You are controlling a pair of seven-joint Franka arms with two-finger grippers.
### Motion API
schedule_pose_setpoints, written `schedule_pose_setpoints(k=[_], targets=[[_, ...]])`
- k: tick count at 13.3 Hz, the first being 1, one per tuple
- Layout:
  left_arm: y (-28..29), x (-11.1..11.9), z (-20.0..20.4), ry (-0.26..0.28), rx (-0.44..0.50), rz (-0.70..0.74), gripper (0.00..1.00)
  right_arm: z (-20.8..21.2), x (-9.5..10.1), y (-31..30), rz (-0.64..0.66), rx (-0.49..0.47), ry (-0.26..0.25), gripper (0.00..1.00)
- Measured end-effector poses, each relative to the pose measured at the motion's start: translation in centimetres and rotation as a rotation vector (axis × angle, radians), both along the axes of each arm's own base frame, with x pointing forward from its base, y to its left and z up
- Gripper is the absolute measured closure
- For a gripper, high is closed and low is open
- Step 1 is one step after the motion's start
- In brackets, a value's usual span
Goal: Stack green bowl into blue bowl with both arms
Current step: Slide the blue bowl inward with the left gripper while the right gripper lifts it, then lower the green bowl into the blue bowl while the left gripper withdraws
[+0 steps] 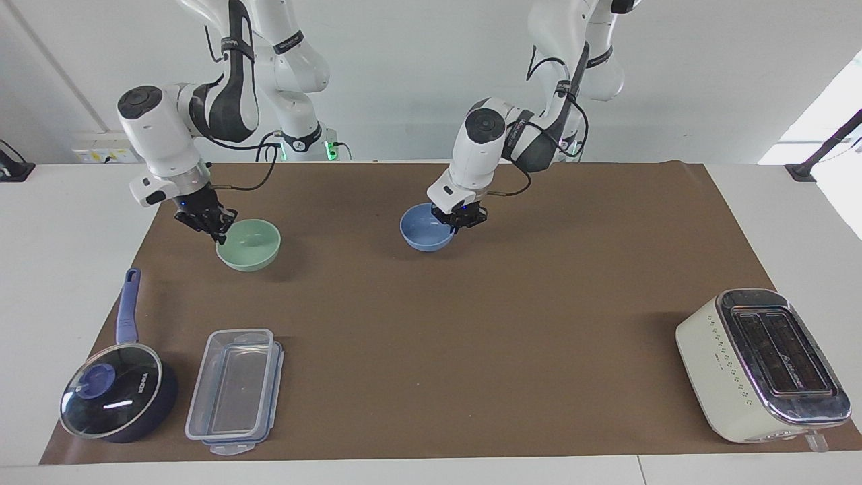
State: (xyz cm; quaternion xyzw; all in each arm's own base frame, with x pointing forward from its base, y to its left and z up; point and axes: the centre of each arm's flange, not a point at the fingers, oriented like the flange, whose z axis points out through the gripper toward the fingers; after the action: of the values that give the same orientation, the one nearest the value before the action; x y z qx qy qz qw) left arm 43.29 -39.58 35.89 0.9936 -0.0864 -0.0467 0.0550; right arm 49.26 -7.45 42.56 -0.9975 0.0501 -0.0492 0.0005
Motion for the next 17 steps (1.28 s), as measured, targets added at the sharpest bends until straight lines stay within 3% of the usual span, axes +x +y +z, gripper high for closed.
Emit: schedule_pose_setpoints(k=[2, 6, 8, 11, 13, 15, 17], targets=[[-0.3, 0.2, -1.6, 0.006, -0.006, 0.009, 0.95, 2.7, 0.8, 2.9, 0.049, 0.002, -0.002, 0.96], [-1.0, 0.0, -3.2, 0.011, -0.002, 0.003, 0.95, 6.7, 2.0, 10.6, -0.008, 0.024, 0.008, 0.96], [-1.0, 0.0, -3.2, 0.011, -0.003, 0.003, 0.9, 7.5, 2.3, 14.4, 0.004, 0.03, -0.001, 0.96], [-0.3, 1.0, -1.7, 0.0, -0.013, 0.022, 0.54, 7.2, 2.2, 19.4, 0.025, 0.065, 0.008, 0.96], [3.8, 4.0, 2.6, 0.005, -0.015, 0.076, 0.31, 6.8, 1.6, 23.6, -0.013, 0.104, 0.018, 0.96], [12.0, 8.2, 9.6, 0.005, -0.027, 0.129, 0.04, 6.1, 0.8, 27.5, -0.037, 0.114, 0.033, 0.96], [22.1, 11.4, 15.0, -0.006, -0.042, 0.161, 0.0, 5.1, 0.2, 30.4, -0.039, 0.113, 0.054, 0.96]])
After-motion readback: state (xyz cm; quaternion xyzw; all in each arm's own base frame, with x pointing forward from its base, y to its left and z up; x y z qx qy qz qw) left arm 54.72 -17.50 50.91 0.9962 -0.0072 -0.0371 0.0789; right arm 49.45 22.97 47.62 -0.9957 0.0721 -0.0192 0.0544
